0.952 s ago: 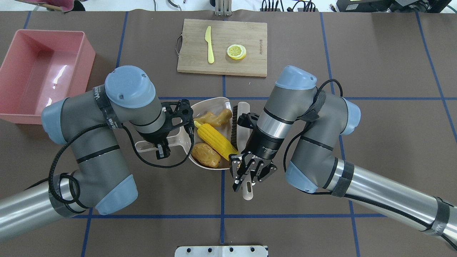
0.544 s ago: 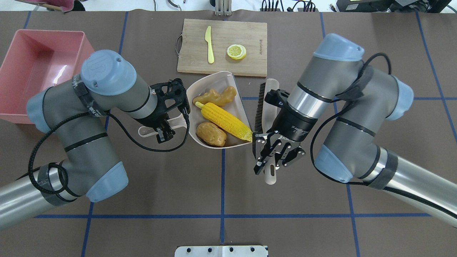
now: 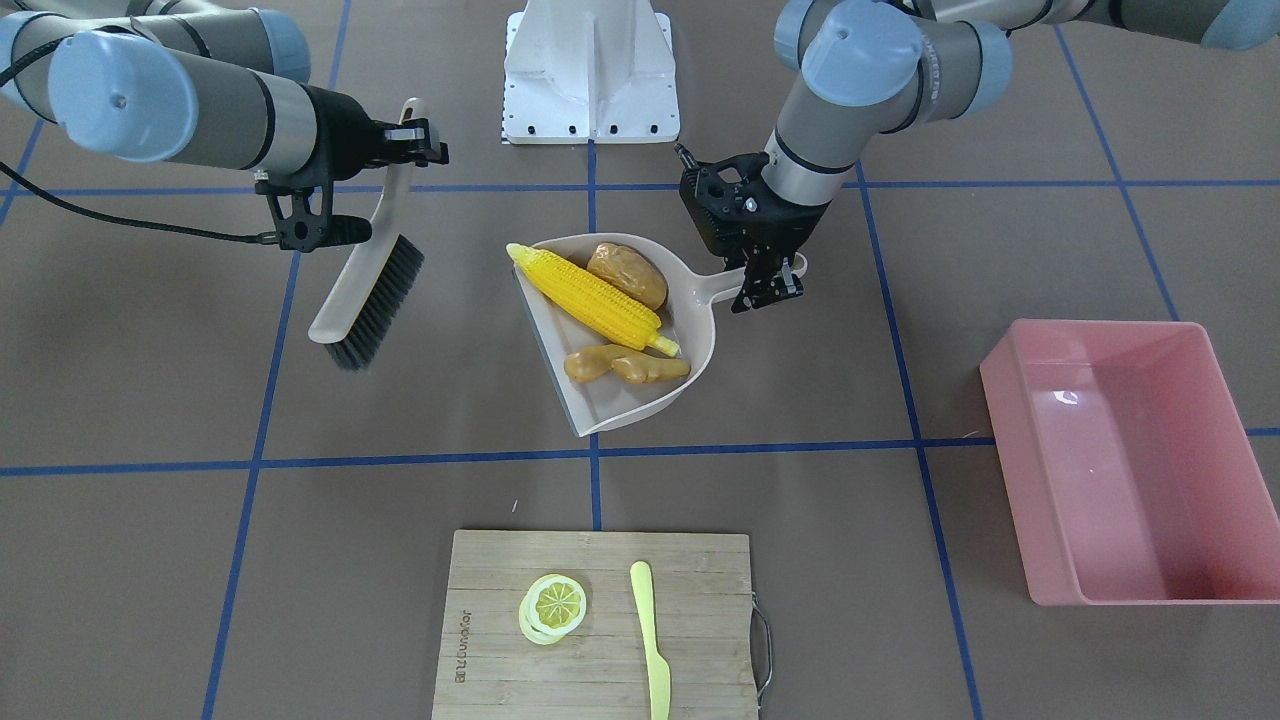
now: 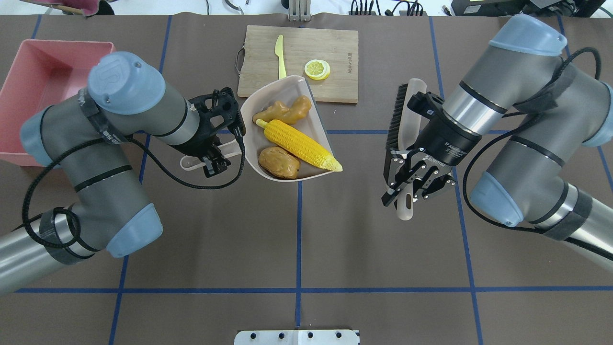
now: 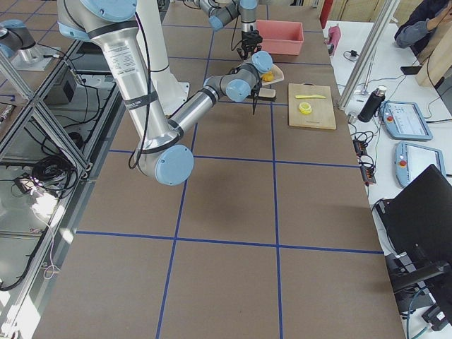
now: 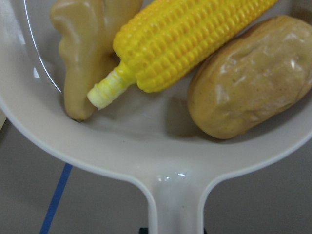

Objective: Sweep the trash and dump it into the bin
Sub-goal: 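Carry the dustpan over the pink bin while the right gripper withdraws the brush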

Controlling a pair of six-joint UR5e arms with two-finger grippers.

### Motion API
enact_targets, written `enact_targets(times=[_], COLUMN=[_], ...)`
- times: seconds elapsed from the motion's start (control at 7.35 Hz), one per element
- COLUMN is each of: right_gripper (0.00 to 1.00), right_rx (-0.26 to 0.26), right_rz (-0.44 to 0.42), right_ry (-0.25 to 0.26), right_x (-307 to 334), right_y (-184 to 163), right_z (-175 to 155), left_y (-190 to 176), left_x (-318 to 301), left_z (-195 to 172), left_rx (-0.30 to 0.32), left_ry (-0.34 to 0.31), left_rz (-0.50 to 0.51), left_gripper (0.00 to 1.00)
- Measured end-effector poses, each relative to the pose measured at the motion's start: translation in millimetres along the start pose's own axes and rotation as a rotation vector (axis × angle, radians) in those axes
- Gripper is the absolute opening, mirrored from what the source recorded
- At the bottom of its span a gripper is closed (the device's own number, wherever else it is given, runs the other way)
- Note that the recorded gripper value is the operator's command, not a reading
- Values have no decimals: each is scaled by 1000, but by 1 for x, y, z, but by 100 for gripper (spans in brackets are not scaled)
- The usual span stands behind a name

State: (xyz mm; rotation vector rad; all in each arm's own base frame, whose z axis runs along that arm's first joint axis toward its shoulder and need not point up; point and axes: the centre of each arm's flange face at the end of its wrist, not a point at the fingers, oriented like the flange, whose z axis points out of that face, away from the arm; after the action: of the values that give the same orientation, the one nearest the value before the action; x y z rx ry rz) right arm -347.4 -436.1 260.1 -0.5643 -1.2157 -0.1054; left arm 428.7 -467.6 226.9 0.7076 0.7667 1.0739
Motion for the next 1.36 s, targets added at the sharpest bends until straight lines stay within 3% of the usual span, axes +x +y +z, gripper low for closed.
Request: enact_targets(times=[0.14,0.41,0.82,1.09,1.36], right_gripper=[0,0,0,0,0], right_rx=[24,70,116,147,169], right_rz=[35,110,77,28,-9], right_ry=[-2,-2,34,98,170], right_x=[20,71,166,218,261], right_y=[-6,-19,-31,-34,-37], right_z=[-13,-38,-55,-52,-47], left_y=[10,38,83,138,215], left_x=[-22,-77,-130,-153,-176], left_z=[-15,-61,-119,-151,-178], left_rx=[20,66,97,50,-27], left_ry=[-25,-91,-179,-224,-188], left_rz=[-55,-261,-535,-674,-854], left_gripper=[0,0,0,0,0])
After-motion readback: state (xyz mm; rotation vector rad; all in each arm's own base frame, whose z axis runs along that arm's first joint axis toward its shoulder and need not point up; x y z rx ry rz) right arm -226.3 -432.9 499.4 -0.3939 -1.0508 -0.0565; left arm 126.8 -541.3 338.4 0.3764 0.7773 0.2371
